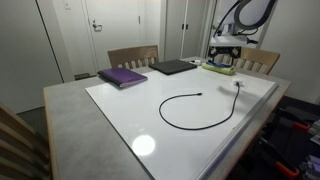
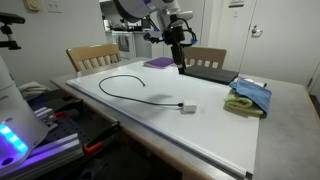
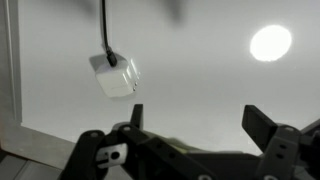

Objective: Make a circle with the charger on the table

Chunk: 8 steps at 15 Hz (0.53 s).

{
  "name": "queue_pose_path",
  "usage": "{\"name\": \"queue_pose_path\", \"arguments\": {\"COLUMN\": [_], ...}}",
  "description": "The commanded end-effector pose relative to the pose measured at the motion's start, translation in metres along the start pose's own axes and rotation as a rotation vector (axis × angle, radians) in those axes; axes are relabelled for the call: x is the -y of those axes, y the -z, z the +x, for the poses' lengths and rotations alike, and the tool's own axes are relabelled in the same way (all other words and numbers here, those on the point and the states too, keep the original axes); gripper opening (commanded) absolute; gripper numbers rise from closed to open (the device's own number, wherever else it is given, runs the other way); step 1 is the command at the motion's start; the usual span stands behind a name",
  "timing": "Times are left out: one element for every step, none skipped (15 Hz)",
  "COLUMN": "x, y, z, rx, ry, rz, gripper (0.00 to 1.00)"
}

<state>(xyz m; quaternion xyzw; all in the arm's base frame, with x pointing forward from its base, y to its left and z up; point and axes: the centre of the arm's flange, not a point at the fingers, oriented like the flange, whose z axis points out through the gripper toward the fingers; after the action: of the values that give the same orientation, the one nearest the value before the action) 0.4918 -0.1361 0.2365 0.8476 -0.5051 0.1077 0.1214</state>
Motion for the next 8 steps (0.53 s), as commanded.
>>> {"name": "queue_pose_path", "arguments": {"x": [-0.009, -0.015, -0.021, -0.027, -0.033, -0.039, -0.041, -0.037], "y": [-0.019, -0.023, -0.022, -0.025, -0.024, -0.027, -0.029, -0.025], "z": [0.032, 0.037, 0.042, 0.047, 0.053, 0.057, 0.058, 0.045], "rx": [0.094, 0.105, 0.109, 0.116, 0.133, 0.171, 0.192, 0.144], "ry": [0.066, 0.067, 0.064, 0.068, 0.078, 0.135, 0.176, 0.111], "rz": [-0.005, -0.017, -0.034, -0.039, -0.036, 0.018, 0.026, 0.008], "gripper": [1.0, 1.0, 1.0, 1.0, 1.0, 1.0, 1.0, 1.0]}}
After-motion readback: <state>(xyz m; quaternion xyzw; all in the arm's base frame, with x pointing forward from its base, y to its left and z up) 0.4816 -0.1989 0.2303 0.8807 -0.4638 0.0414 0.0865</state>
